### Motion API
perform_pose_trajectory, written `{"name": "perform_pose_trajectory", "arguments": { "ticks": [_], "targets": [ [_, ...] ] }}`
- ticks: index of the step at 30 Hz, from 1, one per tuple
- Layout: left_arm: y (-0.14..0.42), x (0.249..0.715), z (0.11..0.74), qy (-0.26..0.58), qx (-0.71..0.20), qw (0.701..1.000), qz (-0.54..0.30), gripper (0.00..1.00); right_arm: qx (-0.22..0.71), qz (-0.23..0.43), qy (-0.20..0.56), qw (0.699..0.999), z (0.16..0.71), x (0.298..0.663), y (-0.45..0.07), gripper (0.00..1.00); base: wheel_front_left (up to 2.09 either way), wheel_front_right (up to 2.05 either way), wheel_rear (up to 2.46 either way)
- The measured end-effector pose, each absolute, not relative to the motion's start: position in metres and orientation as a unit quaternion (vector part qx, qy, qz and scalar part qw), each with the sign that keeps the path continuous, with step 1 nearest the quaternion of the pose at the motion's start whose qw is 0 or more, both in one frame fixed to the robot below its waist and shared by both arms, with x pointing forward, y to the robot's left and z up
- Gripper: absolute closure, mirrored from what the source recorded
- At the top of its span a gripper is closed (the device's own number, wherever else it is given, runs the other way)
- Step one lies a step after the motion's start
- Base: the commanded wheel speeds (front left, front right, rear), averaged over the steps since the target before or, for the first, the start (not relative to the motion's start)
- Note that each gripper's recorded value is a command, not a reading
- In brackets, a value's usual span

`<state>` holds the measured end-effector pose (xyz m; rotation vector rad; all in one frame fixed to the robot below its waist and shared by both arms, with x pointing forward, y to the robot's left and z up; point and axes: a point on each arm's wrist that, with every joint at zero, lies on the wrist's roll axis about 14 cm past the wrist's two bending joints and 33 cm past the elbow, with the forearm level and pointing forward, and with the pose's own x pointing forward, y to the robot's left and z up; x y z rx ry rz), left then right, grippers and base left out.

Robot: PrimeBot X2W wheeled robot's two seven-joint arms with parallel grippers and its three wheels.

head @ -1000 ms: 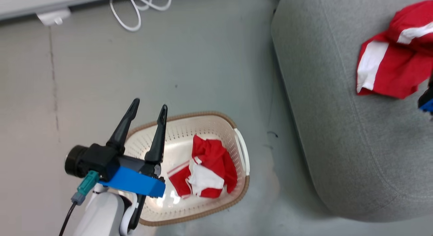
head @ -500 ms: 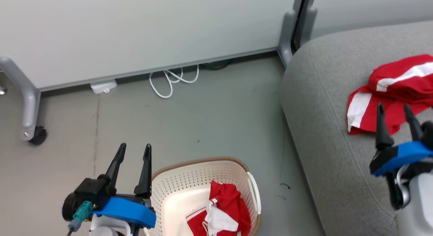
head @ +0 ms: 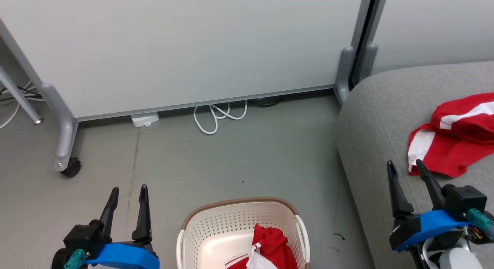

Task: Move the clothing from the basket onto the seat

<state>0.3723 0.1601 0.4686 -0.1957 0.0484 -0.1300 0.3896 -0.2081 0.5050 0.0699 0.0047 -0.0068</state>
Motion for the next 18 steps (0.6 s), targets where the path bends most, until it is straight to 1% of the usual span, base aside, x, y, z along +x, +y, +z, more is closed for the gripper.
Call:
{"name": "perform_pose_trajectory", "arguments": {
  "ticks": [8, 18],
  "targets": [
    [0.18, 0.359, 0.463, 0.03, -0.097, 0.994, -0.033, 0.0, 0.038, 0.018, 0.002, 0.999, 0.509, 0.386, -0.191, 0.0, 0.0, 0.0, 0.0],
    [0.182, 0.353, 0.461, 0.031, -0.1, 0.994, -0.025, 0.0, 0.04, 0.034, 0.016, 0.998, 0.503, 0.383, -0.179, 0.0, 0.0, 0.0, 0.0]
  ]
}}
